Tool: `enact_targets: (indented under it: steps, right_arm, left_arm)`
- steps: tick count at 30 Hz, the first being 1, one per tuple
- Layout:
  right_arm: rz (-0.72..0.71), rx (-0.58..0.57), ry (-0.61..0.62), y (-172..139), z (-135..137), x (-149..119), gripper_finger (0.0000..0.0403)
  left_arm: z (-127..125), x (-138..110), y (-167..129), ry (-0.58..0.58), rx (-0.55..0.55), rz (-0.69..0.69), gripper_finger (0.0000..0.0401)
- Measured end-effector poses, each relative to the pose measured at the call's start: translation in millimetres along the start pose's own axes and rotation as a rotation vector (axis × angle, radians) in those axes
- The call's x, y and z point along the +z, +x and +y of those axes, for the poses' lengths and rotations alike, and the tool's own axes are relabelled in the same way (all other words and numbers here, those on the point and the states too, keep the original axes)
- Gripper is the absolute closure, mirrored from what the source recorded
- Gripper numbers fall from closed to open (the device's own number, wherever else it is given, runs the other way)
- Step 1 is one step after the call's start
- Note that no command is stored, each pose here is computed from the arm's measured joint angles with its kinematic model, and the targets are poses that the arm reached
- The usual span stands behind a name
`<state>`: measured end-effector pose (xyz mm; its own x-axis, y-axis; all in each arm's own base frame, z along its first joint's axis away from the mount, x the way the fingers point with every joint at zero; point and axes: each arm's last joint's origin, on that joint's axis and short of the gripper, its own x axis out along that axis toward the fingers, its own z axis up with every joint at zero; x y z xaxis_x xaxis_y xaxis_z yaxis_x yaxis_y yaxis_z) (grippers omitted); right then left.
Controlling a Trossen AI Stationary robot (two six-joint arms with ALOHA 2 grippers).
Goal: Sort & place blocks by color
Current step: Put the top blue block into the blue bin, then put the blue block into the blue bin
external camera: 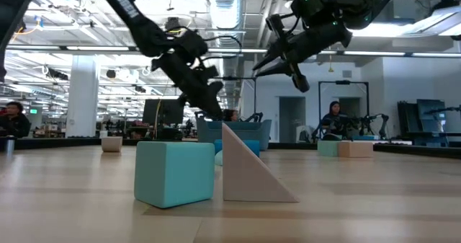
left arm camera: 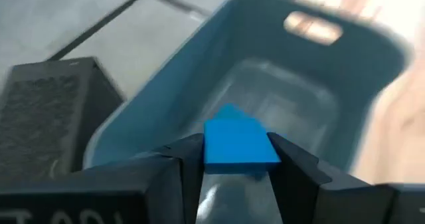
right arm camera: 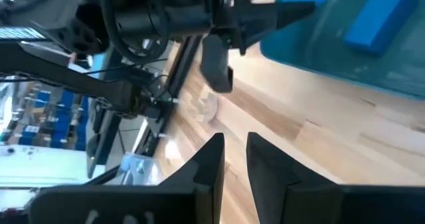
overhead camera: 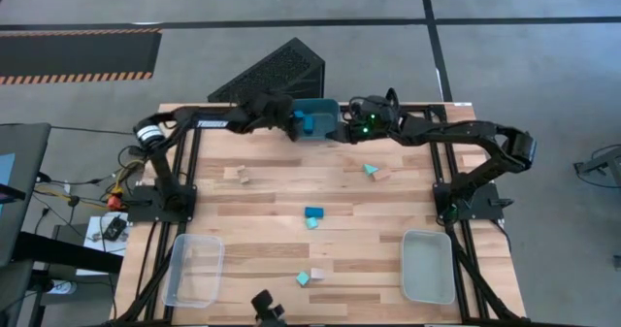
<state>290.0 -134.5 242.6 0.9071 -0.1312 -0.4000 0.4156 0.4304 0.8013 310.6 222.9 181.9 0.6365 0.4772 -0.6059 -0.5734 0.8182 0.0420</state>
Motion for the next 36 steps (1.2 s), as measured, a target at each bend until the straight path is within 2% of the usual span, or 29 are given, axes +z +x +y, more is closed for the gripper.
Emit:
enact_targets:
  steps: [4,9,15,20,27,29,33,36]
  right_arm:
    - [0.018,0.004,-0.006,2,3,-5,0.0315]
    - [0.037,0.005,-0.011,3,6,-10,0.0315]
    - [0.058,0.015,-0.021,5,10,-17,0.0315]
    - [0.080,0.021,-0.045,4,15,-23,0.0315]
    - [0.134,-0.014,-0.211,-19,30,-38,0.0315]
    - [0.143,-0.011,-0.287,-22,36,-45,0.0315]
    - [0.264,-0.008,-0.517,-7,36,-73,0.0306]
    - [0.367,-0.007,-0.620,8,32,-97,0.0280]
  left_arm:
    - [0,12,16,0.085,0.040,0.132,0.0258]
    - [1,19,30,0.054,0.043,0.285,0.0253]
    - [0,32,30,0.025,0.075,0.314,0.0251]
    - [1,54,7,-0.001,0.078,0.289,0.0250]
    - [-2,86,-51,-0.049,0.029,0.148,0.0250]
    - [-8,85,-66,-0.044,-0.003,0.110,0.0250]
    - [-27,64,-81,-0.040,-0.183,0.052,0.0250]
    - [-47,42,-92,-0.052,-0.284,0.034,0.0250]
